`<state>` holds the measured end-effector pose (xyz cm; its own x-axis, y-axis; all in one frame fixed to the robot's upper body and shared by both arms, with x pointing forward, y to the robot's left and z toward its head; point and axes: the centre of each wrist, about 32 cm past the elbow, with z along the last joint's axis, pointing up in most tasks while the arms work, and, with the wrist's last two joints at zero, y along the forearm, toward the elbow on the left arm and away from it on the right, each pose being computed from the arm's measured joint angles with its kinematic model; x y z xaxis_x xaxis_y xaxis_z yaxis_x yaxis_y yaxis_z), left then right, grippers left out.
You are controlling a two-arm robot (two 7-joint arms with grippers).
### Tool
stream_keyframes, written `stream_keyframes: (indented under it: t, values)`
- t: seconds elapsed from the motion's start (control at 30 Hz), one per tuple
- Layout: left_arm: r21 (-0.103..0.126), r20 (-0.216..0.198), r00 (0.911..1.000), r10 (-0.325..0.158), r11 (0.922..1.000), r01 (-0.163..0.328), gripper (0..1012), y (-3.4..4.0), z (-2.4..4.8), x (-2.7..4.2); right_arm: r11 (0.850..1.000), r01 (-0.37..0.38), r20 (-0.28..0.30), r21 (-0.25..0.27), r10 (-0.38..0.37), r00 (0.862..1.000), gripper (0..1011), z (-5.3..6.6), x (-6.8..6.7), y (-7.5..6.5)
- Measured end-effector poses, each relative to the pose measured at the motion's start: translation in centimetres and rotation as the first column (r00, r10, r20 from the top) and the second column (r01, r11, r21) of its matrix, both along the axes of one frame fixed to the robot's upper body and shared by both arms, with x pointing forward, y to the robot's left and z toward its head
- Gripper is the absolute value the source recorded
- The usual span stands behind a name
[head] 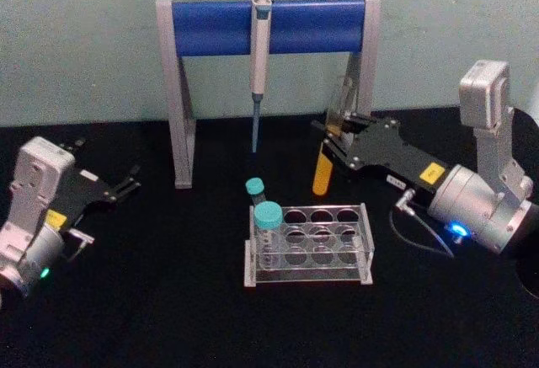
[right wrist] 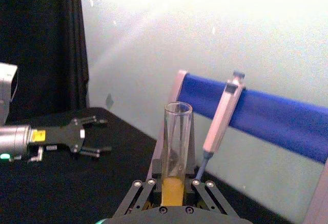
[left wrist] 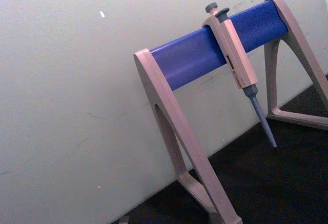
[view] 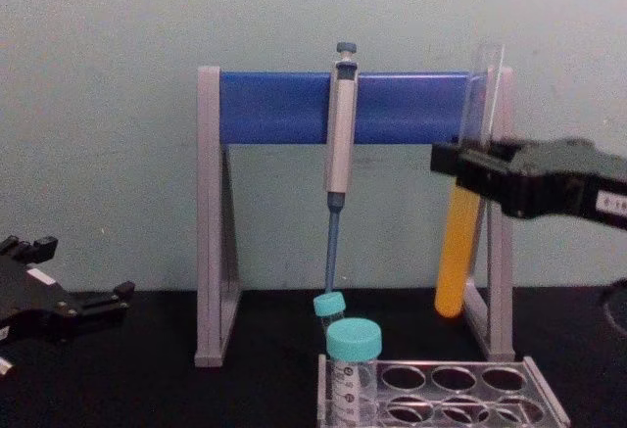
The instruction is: Pick up the test tube from the test tube rack, shake it, then place it back into the test tube rack.
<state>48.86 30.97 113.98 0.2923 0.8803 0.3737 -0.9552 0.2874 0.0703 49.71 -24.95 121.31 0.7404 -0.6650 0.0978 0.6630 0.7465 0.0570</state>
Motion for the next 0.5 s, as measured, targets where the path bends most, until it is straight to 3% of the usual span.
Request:
stream_keyframes:
  t: [0.23,0.5]
  values:
    - [0.0,0.0,1.0,0.0,1.0,0.0,1001,0.0,0.0,0.0,1.0,0.001,0.021,0.011,-0.001,1.0,232,0.79,0.44,0.23]
    - [0.0,0.0,1.0,0.0,1.0,0.0,1001,0.0,0.0,0.0,1.0,0.008,0.016,0.008,-0.008,1.0,232,0.82,0.7,0.27]
